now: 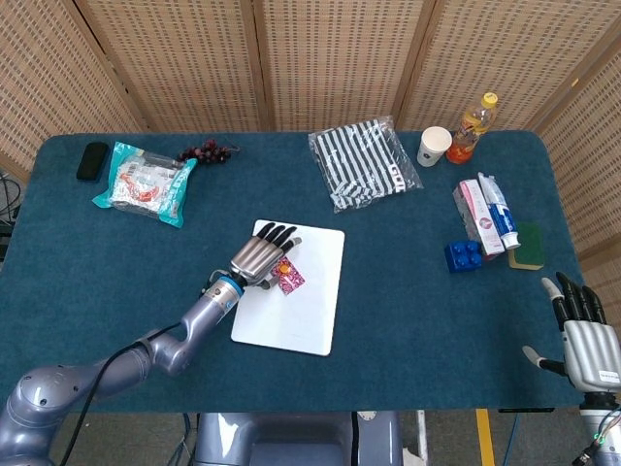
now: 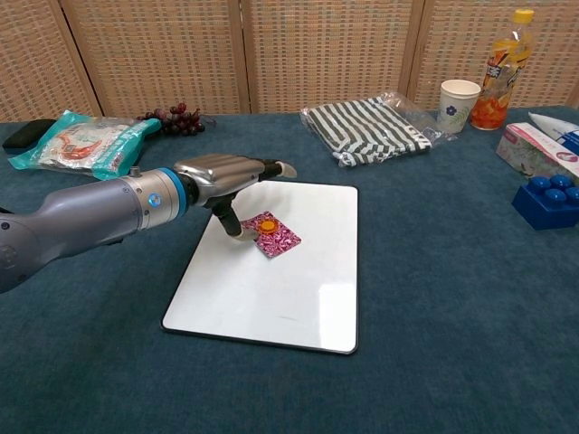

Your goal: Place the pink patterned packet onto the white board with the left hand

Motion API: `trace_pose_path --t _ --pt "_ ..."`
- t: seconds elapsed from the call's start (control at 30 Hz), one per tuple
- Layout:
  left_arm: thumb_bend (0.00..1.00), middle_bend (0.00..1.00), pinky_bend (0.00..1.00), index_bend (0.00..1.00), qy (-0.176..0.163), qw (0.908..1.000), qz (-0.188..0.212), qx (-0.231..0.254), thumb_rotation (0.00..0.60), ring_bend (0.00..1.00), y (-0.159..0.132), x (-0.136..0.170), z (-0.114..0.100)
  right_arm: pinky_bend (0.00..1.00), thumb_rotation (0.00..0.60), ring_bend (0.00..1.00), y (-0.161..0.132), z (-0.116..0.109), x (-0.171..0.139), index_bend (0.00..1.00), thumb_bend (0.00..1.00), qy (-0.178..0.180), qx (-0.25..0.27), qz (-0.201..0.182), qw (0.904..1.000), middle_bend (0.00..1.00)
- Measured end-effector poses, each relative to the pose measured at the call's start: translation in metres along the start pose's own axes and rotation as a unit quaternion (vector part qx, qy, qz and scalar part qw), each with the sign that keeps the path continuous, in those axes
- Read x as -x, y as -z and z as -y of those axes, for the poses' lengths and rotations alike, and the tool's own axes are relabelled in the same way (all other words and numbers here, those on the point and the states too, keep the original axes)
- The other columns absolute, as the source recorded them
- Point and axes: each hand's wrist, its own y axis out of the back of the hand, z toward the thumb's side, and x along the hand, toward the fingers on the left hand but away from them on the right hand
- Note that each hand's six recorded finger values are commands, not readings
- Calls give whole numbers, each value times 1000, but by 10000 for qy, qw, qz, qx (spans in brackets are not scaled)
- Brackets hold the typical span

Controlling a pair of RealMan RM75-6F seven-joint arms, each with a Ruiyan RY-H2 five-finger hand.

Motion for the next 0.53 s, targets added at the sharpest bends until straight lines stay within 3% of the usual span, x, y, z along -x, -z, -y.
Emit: trace_pose_path --t 0.13,0.23,0.3,0.4,0.53 --pt "265 0 0 0 -159 9998 48 124 600 0 -1 4 -10 0 600 0 0 0 0 47 0 4 -5 5 10000 0" --pt "68 0 0 0 -358 9991 116 203 600 0 0 12 -22 0 600 0 1 0 0 47 0 8 -6 10 10000 0" --pt "2 0 0 0 -544 9982 145 229 600 0 5 22 -33 0 600 0 1 0 0 47 0 14 -7 11 10000 0" --pt "0 0 0 0 -939 9954 29 192 600 0 24 47 -53 0 600 0 1 0 0 47 0 20 -13 8 10000 0" --pt "0 0 0 0 -1484 9875 -471 231 600 0 62 103 -70 0 600 0 0 0 -1 47 0 31 -32 1 10000 0"
